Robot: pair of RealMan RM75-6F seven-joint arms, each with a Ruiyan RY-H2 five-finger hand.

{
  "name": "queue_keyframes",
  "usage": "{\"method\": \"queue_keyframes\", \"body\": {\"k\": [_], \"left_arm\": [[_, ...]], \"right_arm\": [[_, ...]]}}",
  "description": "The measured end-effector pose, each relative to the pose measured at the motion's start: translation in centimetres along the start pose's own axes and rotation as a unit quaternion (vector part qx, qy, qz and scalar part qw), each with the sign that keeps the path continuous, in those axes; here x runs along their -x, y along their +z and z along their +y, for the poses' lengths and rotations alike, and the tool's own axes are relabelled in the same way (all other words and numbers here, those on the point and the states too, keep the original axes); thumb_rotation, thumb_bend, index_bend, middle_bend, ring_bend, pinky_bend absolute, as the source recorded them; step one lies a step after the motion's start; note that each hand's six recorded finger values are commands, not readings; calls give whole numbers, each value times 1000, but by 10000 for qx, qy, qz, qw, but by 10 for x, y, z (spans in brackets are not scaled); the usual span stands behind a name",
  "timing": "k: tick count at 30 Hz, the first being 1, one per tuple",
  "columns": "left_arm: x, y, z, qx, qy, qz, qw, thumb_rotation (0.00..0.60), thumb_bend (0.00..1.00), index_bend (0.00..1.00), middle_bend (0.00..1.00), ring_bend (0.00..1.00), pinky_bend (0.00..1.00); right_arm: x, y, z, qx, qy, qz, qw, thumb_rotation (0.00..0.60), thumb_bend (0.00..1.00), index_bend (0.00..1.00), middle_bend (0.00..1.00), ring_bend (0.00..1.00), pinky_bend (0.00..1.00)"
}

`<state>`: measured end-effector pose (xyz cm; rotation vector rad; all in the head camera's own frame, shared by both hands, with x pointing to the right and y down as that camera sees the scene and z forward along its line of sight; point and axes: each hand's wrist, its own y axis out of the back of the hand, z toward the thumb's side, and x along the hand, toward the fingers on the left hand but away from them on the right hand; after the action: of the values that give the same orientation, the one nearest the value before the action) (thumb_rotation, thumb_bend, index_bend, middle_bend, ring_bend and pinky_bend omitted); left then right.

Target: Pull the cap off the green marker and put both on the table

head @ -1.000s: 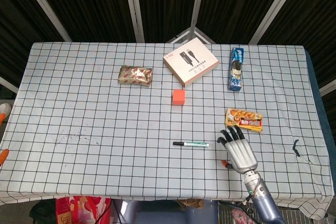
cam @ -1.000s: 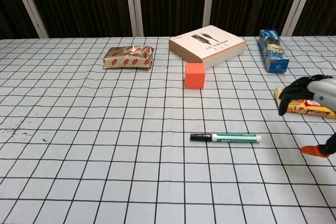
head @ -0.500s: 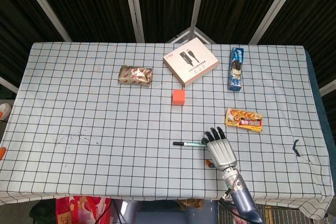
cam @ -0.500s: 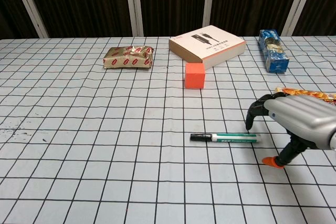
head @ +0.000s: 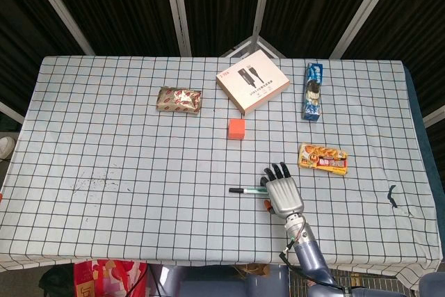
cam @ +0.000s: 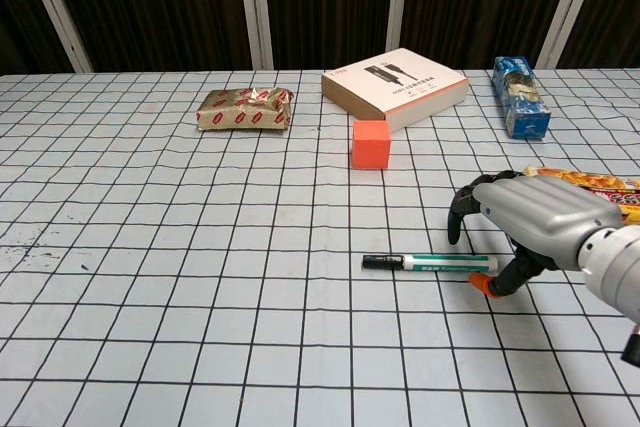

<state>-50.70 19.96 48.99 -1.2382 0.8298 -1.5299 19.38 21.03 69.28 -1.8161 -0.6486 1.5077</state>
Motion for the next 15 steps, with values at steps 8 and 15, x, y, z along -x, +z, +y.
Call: {"method": "queue_keyframes", "body": {"k": [8, 15], "left_arm": [[1, 0, -2, -33, -30, -9, 10000, 600, 375, 37, 0, 0, 0], [1, 2, 0, -60, 14, -23, 10000, 600, 375, 37, 0, 0, 0]], "right_arm": [[2, 0, 0, 8, 16, -41, 10000, 600, 348, 434, 195, 96, 55], [4, -6, -4, 35, 46, -108, 9999, 600, 348, 474, 196, 96, 56]]}}
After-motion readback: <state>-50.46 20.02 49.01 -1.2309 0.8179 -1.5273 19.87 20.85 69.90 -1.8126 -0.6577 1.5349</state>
